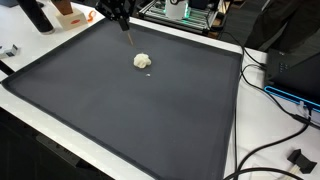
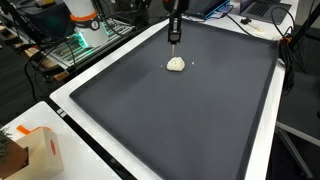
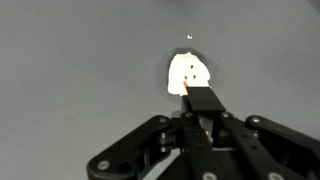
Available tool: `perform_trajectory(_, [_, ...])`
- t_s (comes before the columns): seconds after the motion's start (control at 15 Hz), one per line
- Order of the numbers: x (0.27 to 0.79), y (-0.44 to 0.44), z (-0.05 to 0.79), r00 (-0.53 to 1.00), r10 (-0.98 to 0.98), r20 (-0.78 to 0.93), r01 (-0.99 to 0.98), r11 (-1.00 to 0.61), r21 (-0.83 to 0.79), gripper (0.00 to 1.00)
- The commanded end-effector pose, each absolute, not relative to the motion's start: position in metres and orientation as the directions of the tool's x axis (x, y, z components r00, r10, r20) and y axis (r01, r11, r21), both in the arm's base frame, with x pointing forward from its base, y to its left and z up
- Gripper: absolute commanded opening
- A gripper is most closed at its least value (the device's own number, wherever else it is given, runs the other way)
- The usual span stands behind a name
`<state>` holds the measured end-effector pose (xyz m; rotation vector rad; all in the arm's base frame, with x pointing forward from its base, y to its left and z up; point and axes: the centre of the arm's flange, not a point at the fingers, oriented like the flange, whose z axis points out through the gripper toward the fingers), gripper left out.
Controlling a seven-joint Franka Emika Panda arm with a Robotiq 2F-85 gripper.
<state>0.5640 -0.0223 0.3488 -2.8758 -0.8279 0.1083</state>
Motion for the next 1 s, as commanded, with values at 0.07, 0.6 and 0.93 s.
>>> perform_trajectory(0.07, [0.55,-0.023,0.369,0.861,0.505,-0.051,0.496,-0.858,-0.131,0.03])
perform_trajectory(0.6, [0.56,-0.023,0.382,0.857,0.515,-0.009,0.51,-0.851,-0.125,0.13])
perform_trajectory(0.93, [0.561,-0.023,0.38,0.857,0.515,-0.011,0.51,-0.851,-0.127,0.03])
